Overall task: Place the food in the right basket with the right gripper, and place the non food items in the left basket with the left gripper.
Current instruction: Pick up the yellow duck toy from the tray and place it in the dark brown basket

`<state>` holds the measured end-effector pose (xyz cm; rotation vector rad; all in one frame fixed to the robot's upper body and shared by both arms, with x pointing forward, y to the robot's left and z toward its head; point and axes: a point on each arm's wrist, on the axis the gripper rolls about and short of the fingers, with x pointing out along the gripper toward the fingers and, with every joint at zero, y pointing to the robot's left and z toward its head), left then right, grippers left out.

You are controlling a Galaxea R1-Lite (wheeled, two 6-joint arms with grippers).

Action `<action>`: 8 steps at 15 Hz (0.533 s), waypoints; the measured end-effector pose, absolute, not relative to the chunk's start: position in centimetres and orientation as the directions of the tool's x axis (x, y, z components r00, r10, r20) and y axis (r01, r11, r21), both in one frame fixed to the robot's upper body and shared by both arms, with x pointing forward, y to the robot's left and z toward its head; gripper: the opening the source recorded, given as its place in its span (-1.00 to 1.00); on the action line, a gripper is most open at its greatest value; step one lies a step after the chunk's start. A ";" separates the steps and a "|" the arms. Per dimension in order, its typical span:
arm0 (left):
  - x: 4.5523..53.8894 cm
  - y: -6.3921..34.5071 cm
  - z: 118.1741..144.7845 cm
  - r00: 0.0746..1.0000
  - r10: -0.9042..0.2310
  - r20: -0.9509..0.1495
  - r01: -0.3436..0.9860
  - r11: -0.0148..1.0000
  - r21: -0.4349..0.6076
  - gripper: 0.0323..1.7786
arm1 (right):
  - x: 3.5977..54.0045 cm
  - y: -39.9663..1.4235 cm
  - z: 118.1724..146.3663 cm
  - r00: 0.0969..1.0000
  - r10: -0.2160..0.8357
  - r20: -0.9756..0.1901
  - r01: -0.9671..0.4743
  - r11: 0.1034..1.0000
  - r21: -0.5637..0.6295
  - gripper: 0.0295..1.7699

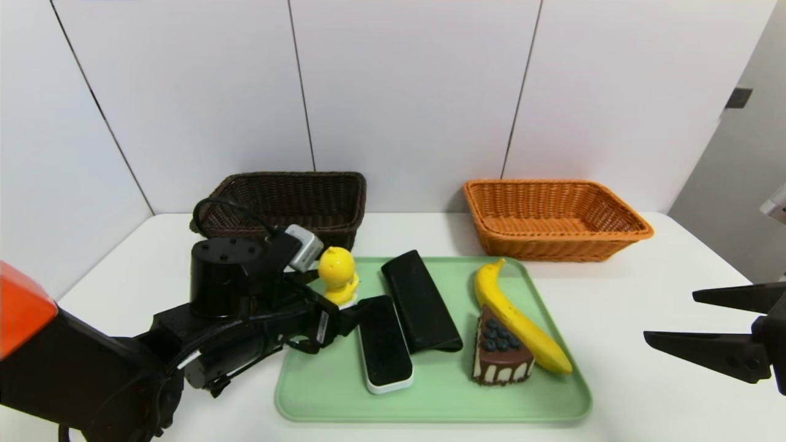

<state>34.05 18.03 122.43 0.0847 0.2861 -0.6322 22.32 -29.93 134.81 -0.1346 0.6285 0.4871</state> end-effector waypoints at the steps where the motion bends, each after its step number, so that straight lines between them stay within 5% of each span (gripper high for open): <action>1: 34.3 17.9 122.2 0.771 -0.567 -0.291 0.591 0.807 -0.007 0.90 | 22.3 -29.9 134.8 0.701 0.397 -0.593 -0.478 0.878 0.023 0.93; 8: 35.4 17.3 121.2 0.774 -0.553 -0.309 0.580 0.814 -0.006 0.90 | 21.7 -30.1 134.6 0.701 0.399 -0.591 -0.483 0.875 0.017 0.93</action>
